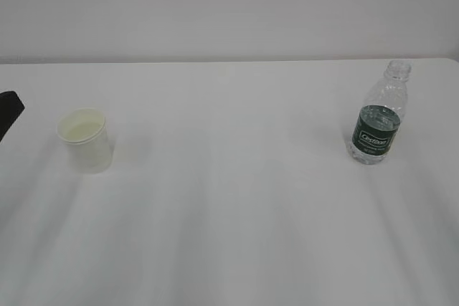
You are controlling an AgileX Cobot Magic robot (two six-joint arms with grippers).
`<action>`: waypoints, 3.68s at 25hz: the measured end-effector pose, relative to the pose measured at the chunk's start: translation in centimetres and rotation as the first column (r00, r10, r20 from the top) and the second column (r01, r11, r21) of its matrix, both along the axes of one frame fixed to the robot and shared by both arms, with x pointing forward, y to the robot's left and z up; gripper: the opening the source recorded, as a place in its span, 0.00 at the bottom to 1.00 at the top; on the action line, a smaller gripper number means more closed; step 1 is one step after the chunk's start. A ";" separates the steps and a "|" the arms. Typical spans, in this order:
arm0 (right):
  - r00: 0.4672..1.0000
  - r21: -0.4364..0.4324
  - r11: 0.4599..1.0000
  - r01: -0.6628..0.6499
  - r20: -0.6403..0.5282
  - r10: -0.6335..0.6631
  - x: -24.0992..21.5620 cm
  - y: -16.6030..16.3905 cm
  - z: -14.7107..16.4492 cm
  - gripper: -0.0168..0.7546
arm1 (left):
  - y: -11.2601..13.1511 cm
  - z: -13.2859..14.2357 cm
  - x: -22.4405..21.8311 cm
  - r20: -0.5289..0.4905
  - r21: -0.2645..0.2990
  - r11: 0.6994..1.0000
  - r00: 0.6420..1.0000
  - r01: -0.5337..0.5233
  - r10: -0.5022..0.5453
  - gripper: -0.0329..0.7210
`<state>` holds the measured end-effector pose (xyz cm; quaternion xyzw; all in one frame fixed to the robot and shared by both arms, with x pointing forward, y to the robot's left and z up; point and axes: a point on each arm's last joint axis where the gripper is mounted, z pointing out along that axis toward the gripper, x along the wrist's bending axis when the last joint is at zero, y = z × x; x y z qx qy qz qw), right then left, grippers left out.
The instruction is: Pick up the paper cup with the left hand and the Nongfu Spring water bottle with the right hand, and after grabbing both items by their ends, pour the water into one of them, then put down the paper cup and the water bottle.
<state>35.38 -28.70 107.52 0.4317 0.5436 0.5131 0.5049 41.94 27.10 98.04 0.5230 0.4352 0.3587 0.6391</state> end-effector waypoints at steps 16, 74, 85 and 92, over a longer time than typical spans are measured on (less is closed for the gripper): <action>0.999 -0.008 0.999 0.049 -0.008 -0.049 0.0 -0.4 1.3 0.78 | 0.9 3.5 3.9 -0.002 0.034 0.995 0.995 -0.096 0.096 0.80; 0.816 0.075 0.976 0.206 -0.563 -0.129 -7.7 -1.4 3.8 0.78 | 3.4 13.8 -12.1 -0.445 0.316 0.923 0.825 -0.221 0.349 0.70; 0.852 0.090 0.980 0.180 -0.511 -0.109 -12.9 -1.4 2.9 0.78 | 4.3 13.0 -17.3 -0.445 0.273 0.938 0.837 -0.211 0.318 0.69; 0.854 0.079 0.981 0.175 -0.508 -0.111 -15.5 -1.5 1.8 0.78 | 4.2 12.3 -19.0 -0.485 0.231 0.957 0.832 -0.174 0.268 0.69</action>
